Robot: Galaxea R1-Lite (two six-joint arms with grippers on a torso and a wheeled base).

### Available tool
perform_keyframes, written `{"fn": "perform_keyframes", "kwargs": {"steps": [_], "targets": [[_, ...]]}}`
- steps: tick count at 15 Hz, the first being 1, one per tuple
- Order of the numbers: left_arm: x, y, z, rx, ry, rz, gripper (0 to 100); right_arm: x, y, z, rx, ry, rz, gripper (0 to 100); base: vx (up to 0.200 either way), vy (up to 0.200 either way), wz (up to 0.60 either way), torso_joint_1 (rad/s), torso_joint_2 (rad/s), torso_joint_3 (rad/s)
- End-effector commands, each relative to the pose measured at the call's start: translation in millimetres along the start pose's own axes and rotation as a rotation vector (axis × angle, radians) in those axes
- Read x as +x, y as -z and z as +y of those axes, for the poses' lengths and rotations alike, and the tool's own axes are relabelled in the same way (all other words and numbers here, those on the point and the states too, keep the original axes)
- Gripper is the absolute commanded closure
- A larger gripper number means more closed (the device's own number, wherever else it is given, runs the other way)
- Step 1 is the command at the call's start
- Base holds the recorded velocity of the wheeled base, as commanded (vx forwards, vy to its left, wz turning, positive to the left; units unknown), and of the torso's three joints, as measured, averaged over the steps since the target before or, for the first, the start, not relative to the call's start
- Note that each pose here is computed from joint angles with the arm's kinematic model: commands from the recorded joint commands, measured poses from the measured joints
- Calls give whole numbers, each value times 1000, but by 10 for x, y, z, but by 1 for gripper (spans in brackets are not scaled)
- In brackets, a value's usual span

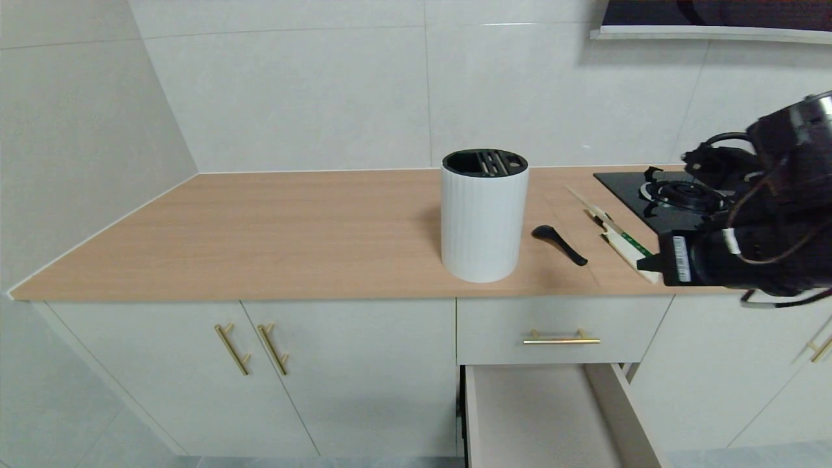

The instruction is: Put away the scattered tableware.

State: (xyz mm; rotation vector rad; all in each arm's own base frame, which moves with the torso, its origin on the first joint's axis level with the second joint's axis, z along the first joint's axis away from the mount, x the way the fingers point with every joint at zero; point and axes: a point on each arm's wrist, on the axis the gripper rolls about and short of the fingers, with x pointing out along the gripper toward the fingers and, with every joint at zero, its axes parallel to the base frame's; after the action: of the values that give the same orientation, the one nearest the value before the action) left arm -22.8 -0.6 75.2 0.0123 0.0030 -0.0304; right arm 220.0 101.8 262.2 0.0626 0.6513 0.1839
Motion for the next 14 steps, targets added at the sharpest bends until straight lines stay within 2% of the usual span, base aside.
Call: {"fn": "perform_keyframes", "kwargs": {"steps": [1, 4, 8, 14], "targets": [[0, 0, 0, 0, 0, 0, 0, -773, 223, -132, -9, -137, -6, 100, 0, 0, 0, 0, 0, 0], [0, 0, 0, 0, 0, 0, 0, -911, 367, -155, -34, -231, 57, 100, 0, 0, 0, 0, 0, 0], [0, 0, 0, 0, 0, 0, 0, -869, 502, -152, -74, -348, 123, 100, 0, 0, 0, 0, 0, 0], [0, 0, 0, 0, 0, 0, 0, -726, 690, -121, -194, -406, 214, 100, 0, 0, 0, 0, 0, 0]]}}
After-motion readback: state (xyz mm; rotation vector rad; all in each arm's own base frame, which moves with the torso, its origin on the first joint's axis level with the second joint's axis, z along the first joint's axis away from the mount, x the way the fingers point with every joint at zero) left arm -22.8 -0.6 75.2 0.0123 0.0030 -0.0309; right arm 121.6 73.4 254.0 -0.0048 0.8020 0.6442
